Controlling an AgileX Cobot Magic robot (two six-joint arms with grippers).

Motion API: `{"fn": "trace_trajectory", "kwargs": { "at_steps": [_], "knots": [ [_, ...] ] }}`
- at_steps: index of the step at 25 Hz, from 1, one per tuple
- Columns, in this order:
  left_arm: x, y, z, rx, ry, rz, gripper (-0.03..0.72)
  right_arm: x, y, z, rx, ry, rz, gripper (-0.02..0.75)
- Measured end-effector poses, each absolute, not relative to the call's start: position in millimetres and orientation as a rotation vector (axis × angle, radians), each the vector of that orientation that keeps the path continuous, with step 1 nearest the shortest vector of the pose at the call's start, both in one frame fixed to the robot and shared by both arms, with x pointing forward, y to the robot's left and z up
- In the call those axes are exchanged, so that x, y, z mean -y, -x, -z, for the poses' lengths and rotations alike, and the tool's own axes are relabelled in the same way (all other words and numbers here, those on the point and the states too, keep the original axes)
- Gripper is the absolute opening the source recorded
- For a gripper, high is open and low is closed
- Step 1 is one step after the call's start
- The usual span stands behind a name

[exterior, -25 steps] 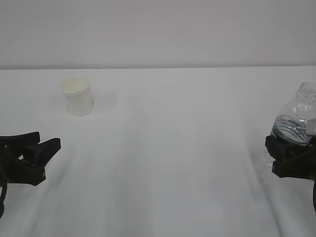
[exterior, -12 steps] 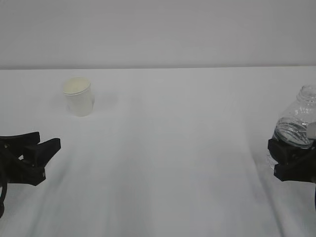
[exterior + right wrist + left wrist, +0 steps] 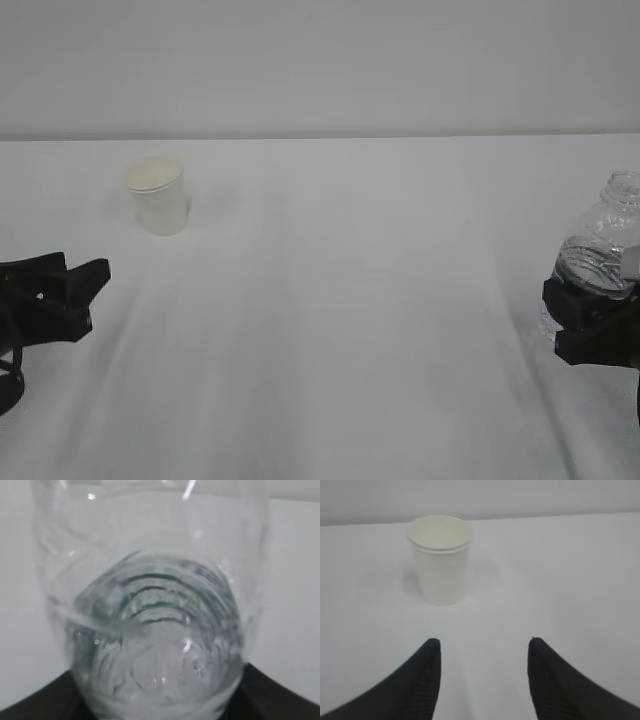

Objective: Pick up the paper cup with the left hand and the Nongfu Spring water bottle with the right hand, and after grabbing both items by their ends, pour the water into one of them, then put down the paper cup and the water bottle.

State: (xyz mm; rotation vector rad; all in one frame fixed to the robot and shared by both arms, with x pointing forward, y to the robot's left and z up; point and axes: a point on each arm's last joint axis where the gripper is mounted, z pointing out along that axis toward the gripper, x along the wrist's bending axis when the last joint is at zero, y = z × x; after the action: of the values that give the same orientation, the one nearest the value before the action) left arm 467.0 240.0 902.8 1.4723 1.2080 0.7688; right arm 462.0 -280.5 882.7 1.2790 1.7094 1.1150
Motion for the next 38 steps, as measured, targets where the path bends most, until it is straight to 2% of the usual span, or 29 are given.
{"fn": "trace_trajectory", "kwargs": {
  "at_steps": [10,12,17,19,24,38],
  "knots": [
    [-238.4,-489.9,-903.7,-1.221,-1.420,-0.807,0.315,280.5,-462.0,-882.7,-1.709,-1.279,-1.115,0.407],
    [-238.2,-491.0,-904.3,-1.218,-1.417,-0.809,0.350,280.5,-462.0,-882.7,-1.709,-1.279,-1.115,0.407],
    [-237.3,-498.6,-900.7,-1.229,-1.413,-0.813,0.610,280.5,-462.0,-882.7,-1.709,-1.279,-1.115,0.407],
    [-236.7,-503.2,-897.0,-1.238,-1.414,-0.813,0.661,280.5,-462.0,-882.7,-1.709,-1.279,-1.115,0.407],
    [-232.9,-519.6,-888.8,-1.238,-1.415,-0.812,0.689,280.4,-461.9,-882.7,-1.711,-1.278,-1.116,0.407],
    [-219.8,-575.8,-844.7,-1.243,-1.427,-0.805,0.689,280.4,-461.9,-882.6,-1.713,-1.279,-1.114,0.407]
  ]
}}
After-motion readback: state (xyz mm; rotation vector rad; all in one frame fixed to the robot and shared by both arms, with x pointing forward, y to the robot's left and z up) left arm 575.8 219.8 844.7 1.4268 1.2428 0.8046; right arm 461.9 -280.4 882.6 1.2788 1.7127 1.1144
